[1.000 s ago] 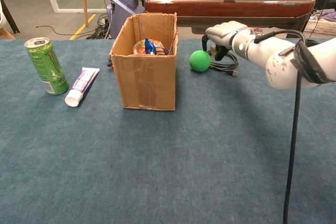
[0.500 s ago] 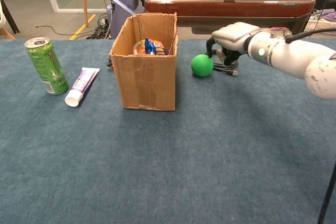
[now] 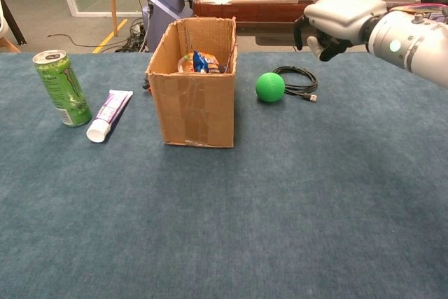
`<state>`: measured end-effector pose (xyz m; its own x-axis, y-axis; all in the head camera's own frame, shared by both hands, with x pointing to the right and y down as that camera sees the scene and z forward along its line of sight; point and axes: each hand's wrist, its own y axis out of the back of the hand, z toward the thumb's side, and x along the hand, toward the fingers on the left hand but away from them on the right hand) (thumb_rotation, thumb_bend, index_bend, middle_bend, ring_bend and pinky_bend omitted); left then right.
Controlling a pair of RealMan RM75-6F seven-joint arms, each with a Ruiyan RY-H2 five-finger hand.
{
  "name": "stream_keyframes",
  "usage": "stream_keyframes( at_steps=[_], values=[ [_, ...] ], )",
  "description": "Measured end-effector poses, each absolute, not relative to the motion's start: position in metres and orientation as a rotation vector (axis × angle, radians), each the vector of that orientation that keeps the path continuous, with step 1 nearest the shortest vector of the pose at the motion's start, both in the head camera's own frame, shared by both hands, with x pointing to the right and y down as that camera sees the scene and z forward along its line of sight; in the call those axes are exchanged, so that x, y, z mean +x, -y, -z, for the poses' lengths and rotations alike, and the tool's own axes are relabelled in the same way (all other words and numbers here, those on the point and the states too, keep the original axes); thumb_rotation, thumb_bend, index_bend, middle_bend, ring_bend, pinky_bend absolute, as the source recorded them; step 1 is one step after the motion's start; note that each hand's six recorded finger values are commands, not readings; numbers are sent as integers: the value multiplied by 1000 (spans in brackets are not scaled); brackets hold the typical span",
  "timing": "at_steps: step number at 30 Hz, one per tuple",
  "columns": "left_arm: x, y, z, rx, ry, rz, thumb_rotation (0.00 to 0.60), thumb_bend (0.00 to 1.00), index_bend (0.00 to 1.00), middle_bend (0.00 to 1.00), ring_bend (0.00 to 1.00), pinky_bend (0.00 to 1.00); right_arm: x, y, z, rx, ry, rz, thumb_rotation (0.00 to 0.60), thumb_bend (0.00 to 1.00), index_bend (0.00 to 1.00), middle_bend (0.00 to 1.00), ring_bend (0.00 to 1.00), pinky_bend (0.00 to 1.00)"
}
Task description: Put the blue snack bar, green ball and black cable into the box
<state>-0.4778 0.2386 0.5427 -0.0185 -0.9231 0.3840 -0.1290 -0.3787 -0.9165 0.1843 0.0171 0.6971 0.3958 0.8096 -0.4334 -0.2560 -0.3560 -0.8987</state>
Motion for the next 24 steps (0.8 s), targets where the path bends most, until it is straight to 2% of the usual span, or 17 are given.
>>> stream_keyframes(
  at_steps=[2,3,5,7,9,14,24],
  values=[
    [-478,-239,-543,-1572,-1121,1469,600,76,565,461,374,681,184,-15,-696,-1539,526,-1200,600,277,438,800,688,791],
    [-478,-239,-543,-1572,-1121,1469,600,76,565,461,374,681,184,-15,-697,-1536,531,-1199,600,202,438,735,629,739],
    [-478,-239,-543,-1572,-1123,1467,600,76,565,461,374,681,182,-13,-699,-1534,538,-1200,600,78,438,595,504,622],
    [-478,-239,-542,-1572,-1125,1466,600,76,565,461,374,681,180,-11,-703,-1533,537,-1205,600,23,438,506,421,538],
    [-478,-238,-542,-1572,-1128,1465,600,76,565,461,374,681,177,-10,-707,-1532,531,-1214,600,0,433,400,316,433],
    [-478,-238,-541,-1574,-1132,1461,600,76,565,461,374,681,170,-4,-721,-1542,511,-1255,600,0,349,238,155,270],
    [-481,-238,-537,-1571,-1151,1455,600,77,565,461,374,681,151,5,-751,-1544,463,-1337,600,0,264,109,9,144]
  ],
)
